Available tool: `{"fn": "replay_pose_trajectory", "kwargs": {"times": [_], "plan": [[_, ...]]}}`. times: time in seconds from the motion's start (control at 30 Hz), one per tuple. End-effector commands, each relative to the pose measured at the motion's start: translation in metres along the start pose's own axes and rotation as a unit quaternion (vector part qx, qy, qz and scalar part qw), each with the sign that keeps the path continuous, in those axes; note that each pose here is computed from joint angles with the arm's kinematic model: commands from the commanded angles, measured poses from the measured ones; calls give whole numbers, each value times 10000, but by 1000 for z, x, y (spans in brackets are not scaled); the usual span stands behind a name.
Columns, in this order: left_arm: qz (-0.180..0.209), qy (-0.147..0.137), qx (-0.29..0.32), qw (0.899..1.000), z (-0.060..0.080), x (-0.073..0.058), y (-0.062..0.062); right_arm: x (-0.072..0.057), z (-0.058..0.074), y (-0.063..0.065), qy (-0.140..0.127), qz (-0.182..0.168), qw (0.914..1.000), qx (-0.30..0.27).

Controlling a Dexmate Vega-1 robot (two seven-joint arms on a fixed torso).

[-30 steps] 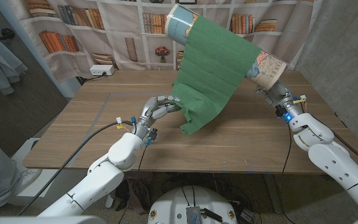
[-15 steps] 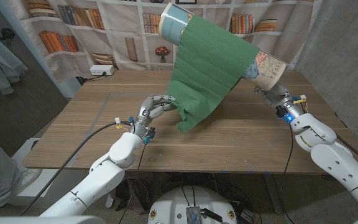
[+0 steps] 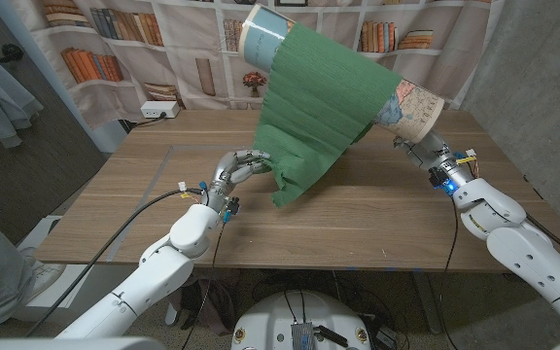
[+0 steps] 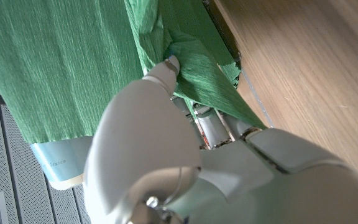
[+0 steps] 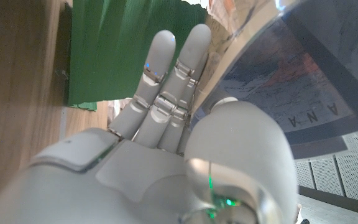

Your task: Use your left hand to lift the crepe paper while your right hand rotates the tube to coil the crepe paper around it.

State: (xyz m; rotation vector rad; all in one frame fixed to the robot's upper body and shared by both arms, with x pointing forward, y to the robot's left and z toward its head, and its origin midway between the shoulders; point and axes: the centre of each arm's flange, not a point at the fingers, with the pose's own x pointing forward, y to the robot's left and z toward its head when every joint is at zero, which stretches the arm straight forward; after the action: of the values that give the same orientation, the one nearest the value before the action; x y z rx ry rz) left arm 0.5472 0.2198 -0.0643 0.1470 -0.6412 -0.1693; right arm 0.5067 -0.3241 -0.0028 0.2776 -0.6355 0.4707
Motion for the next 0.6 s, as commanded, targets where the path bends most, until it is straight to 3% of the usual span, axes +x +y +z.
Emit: {"fn": "replay_pose_trajectory", "kwargs": {"times": [0.03, 0.27, 0.6], "plan": [[102, 39, 202, 9997, -2, 6, 19, -6, -6, 12, 80, 202, 9997, 116], [73, 152, 217, 9996, -10, 10, 33, -8, -16, 18, -20, 356, 9989, 317], [283, 352, 192, 9988, -25, 8, 54, -4, -16, 25, -141, 581, 9974, 408]]}}
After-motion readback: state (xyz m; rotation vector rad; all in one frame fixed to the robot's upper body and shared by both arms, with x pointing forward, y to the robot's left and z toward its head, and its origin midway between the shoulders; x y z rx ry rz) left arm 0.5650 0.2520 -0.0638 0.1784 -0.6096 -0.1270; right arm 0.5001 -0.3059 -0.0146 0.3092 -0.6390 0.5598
